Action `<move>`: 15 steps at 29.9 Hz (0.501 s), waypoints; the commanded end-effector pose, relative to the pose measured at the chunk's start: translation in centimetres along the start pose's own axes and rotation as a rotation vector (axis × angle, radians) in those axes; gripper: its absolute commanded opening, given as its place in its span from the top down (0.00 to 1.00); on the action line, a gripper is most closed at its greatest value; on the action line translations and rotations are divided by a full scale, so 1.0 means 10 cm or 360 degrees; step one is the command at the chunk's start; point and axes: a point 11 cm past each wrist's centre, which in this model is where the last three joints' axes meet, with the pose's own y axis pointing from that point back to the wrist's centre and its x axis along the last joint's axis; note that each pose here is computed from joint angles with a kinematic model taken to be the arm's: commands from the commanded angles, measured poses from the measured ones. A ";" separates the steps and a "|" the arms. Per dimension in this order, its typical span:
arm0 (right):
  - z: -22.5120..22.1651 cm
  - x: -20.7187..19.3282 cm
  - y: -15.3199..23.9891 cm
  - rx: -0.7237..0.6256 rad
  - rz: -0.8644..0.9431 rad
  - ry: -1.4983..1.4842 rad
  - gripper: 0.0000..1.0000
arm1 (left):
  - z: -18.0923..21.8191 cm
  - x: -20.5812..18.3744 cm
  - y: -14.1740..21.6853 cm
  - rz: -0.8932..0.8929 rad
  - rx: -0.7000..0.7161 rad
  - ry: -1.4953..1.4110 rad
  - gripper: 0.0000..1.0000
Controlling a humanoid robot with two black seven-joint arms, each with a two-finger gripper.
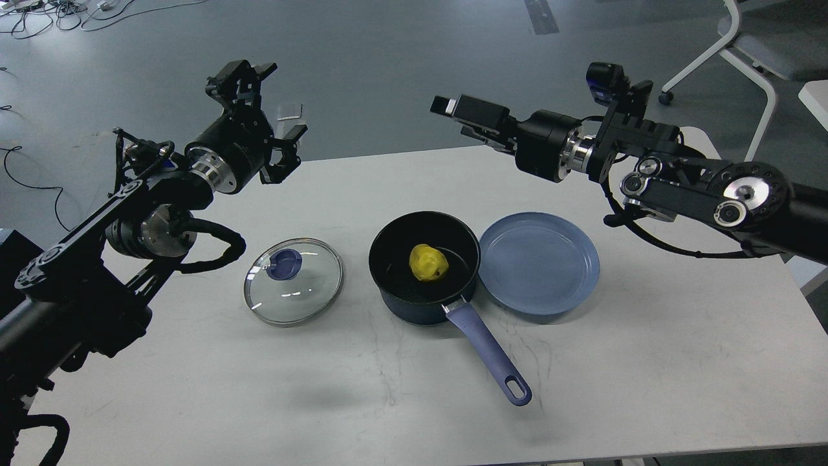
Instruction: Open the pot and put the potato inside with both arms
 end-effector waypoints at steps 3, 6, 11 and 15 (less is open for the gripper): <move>-0.03 0.27 0.07 0.0146 0.0273 -0.0801 0.00 | -0.03 0.08 0.06 0.0016 -0.0075 0.0161 0.02; 0.11 0.24 0.15 0.0198 0.0287 -0.1155 0.00 | -0.19 0.11 0.12 0.0016 -0.0049 0.0212 0.02; 0.41 0.24 0.36 0.0145 0.0366 -0.1395 0.00 | -0.36 0.20 0.22 0.0055 -0.0042 0.0277 0.02; 0.49 0.26 0.42 0.0091 0.0389 -0.1509 0.00 | -0.38 0.19 0.22 0.0047 -0.0043 0.0289 0.02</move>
